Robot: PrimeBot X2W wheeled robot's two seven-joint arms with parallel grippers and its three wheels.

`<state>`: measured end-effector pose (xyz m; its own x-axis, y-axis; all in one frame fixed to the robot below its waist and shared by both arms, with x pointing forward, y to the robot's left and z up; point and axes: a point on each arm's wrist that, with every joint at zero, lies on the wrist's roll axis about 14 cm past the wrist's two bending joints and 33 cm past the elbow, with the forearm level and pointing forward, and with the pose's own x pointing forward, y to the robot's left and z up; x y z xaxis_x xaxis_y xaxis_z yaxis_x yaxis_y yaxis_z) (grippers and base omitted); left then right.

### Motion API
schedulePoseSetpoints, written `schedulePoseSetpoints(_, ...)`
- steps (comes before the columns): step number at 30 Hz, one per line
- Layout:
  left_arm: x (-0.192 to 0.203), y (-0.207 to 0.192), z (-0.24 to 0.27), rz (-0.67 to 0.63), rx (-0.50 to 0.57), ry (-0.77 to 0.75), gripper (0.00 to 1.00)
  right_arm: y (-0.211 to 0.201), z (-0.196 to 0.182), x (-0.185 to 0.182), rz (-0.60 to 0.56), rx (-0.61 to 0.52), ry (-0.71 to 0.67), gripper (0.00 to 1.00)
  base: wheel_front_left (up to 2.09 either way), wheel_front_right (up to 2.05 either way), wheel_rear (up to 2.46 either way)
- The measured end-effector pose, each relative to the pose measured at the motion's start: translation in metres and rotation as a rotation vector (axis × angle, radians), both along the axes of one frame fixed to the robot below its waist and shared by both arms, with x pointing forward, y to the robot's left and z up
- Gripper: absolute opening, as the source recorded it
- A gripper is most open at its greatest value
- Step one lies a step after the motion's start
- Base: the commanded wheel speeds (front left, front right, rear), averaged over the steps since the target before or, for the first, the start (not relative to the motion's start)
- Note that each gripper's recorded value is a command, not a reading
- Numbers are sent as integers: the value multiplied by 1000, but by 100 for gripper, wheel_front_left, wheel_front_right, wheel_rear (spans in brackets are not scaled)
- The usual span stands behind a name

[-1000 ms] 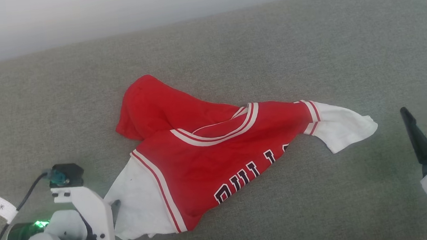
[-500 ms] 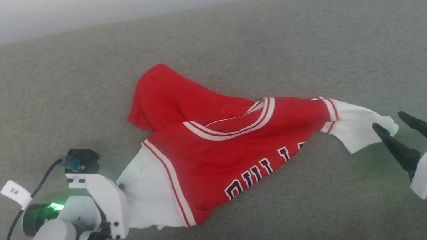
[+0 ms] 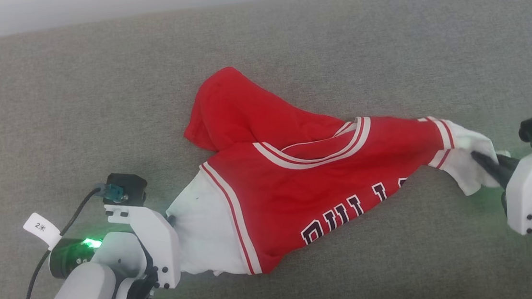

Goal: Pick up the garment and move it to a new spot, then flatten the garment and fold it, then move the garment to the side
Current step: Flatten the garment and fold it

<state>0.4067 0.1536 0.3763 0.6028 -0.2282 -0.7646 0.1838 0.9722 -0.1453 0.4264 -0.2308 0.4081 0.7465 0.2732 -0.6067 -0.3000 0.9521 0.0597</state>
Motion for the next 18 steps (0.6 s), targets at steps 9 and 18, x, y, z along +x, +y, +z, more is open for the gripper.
schedulePoseSetpoints(9, 11, -5, 26, -40, 13, -63, 0, 0, 38, 25, 12, 12, -96, 0, 0, 0, 0)
schedulePoseSetpoints(18, 52, 8, 108, -71, 98, -253, 0, 6, 112, 49, 54, 17, -285, 0, 0, 0, 0)
